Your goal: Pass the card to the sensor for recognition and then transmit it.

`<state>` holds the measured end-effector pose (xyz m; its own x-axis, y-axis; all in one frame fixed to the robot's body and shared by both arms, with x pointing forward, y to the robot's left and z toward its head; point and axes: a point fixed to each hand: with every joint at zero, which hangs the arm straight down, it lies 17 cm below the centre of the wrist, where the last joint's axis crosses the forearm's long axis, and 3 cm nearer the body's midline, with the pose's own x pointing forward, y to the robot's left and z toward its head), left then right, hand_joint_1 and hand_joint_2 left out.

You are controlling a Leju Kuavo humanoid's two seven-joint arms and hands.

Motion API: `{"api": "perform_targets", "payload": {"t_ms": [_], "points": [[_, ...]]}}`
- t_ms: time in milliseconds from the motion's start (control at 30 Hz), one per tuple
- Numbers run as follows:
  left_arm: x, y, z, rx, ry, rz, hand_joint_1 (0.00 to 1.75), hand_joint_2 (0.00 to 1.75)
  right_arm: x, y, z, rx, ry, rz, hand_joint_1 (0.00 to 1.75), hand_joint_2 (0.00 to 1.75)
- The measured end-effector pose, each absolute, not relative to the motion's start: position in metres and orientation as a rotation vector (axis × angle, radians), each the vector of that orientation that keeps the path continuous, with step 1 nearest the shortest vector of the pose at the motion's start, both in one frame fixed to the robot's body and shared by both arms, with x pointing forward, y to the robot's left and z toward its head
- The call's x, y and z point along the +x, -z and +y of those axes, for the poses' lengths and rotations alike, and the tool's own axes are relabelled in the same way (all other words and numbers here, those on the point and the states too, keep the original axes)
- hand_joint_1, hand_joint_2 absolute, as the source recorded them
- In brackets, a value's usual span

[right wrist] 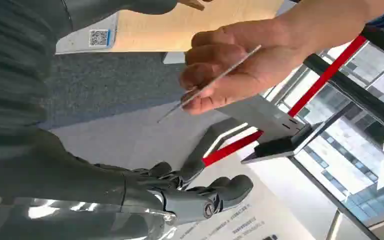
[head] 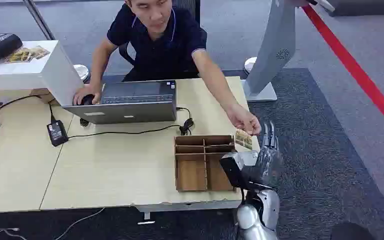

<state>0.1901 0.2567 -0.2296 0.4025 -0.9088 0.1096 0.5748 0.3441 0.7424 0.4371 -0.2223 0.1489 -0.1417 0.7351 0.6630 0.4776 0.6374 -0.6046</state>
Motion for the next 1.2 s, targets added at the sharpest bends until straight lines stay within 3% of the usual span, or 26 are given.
{"api": "perform_targets", "payload": {"t_ms": [300,333,367,433,1200], "points": [[0.1900,0.2298,0.2564,0.681,1.037,-0.573,0.00,0.00,0.4373,-0.1493,-0.2242,-0.979,-0.291,-1.784,0.00,1.75],[0.1900,0.2298,0.2565,0.681,1.037,-0.573,0.00,0.00,0.4375,-0.1494,-0.2246,-0.979,-0.288,-1.782,0.19,1.75],[0.1900,0.2298,0.2564,0.681,1.037,-0.573,0.00,0.00,0.4375,-0.1491,-0.2249,-0.977,-0.284,-1.780,1.54,1.75],[0.1900,0.2298,0.2564,0.681,1.037,-0.573,0.00,0.00,0.4377,-0.1484,-0.2260,-0.975,-0.277,-1.774,1.75,1.75],[0.1901,0.2297,0.2562,0.681,1.039,-0.574,0.00,0.00,0.4386,-0.1524,-0.2244,-0.960,-0.256,-1.779,1.75,1.75]]}}
